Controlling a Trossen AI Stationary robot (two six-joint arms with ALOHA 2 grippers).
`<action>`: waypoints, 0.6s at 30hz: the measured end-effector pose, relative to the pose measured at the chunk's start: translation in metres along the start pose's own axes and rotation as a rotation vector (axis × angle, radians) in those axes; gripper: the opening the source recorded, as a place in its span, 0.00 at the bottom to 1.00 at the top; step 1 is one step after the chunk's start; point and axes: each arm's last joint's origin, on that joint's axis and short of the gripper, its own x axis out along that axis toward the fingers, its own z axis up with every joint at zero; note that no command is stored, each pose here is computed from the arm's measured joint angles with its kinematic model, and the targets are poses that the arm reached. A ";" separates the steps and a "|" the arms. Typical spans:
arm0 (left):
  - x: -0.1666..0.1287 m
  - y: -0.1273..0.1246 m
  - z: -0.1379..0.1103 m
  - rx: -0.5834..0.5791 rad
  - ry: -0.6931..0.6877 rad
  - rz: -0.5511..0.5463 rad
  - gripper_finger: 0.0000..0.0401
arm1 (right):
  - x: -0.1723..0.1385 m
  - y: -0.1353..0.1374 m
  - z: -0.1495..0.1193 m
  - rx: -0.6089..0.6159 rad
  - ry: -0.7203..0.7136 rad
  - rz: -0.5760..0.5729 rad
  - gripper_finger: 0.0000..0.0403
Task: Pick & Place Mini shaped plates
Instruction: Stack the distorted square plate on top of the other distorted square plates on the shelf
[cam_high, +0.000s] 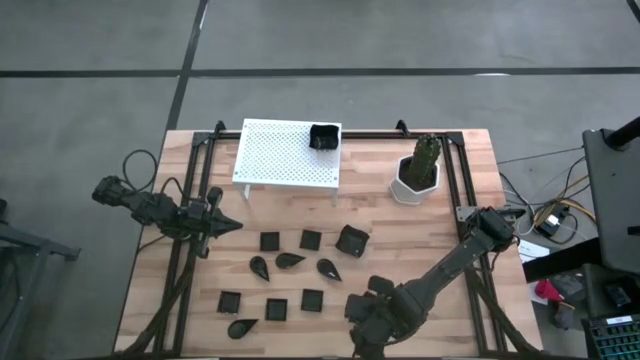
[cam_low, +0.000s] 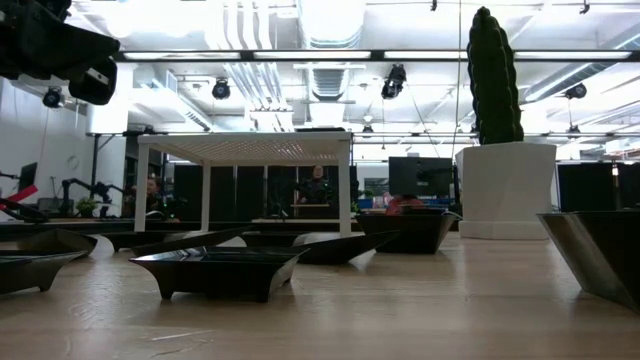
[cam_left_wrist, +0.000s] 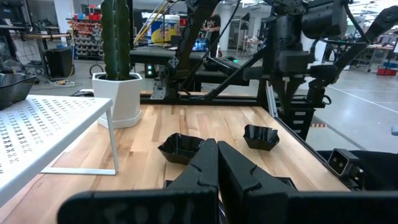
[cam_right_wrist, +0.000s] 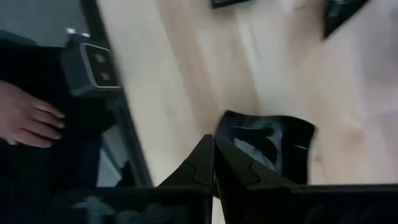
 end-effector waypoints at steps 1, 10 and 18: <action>0.000 0.000 0.000 0.000 0.000 0.000 0.00 | 0.002 0.001 -0.001 0.004 -0.002 0.005 0.02; 0.000 0.000 0.000 0.000 0.000 0.000 0.00 | 0.016 -0.002 -0.016 0.085 0.030 -0.034 0.13; 0.000 0.000 0.000 0.000 0.000 0.000 0.00 | 0.036 0.002 -0.028 0.067 0.013 -0.011 0.26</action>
